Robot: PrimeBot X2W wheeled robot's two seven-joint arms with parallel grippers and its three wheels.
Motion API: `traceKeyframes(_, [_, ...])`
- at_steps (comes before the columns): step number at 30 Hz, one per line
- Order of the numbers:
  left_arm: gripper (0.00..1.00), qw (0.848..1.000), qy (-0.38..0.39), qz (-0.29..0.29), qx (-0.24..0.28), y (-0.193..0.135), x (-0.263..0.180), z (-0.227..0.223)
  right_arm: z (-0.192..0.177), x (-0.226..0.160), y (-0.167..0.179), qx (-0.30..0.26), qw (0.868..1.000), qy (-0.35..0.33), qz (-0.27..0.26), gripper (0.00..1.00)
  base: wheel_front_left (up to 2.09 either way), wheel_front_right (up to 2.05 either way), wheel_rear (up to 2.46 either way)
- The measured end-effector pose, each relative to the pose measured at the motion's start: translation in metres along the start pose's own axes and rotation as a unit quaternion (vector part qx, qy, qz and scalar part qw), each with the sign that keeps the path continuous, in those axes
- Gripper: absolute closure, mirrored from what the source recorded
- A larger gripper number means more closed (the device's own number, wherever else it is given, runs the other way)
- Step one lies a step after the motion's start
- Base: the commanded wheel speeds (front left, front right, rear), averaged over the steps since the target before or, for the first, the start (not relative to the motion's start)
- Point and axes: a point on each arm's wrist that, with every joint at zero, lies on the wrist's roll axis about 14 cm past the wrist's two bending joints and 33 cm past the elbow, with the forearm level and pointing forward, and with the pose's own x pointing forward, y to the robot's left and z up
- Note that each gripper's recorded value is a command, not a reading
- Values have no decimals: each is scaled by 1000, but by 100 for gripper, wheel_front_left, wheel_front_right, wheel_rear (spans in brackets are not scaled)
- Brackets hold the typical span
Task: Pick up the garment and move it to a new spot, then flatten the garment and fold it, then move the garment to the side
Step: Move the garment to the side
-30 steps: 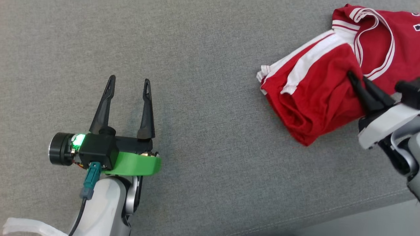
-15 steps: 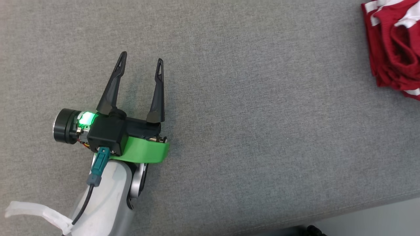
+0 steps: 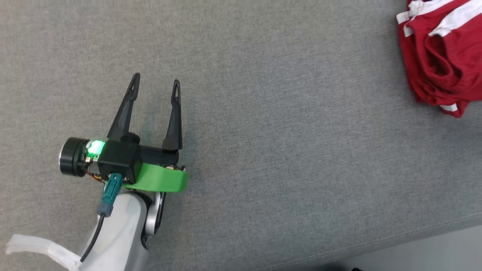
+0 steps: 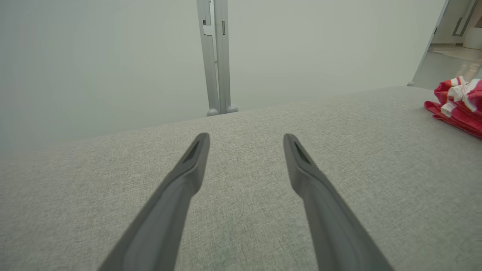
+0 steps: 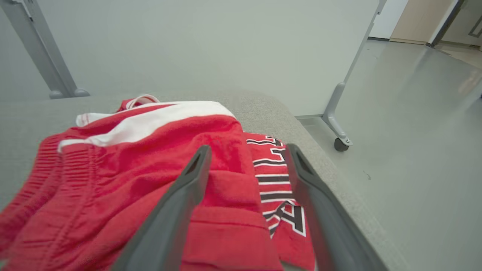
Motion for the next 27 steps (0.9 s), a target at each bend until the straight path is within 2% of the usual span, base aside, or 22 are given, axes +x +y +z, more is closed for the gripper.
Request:
traceKeyframes(9, [0, 1000, 20, 18, -15, -5, -30, 10, 24, -77, 50, 49, 996, -70, 24, 0, 0, 0, 0])
traceKeyframes(15, [0, 999, 15, 36, -18, -3, -51, 23, 33, -119, 80, 79, 992, -91, 46, 0, 0, 0, 0])
traceKeyframes(22, [0, 997, 16, 76, -16, 14, -84, 32, 48, -145, 112, 104, 985, -115, 78, 0, 0, 0, 0])
traceKeyframes(27, [0, 993, 21, 113, -8, 33, -113, 34, 52, -155, 135, 102, 983, -109, 111, 0, 0, 0, 0])
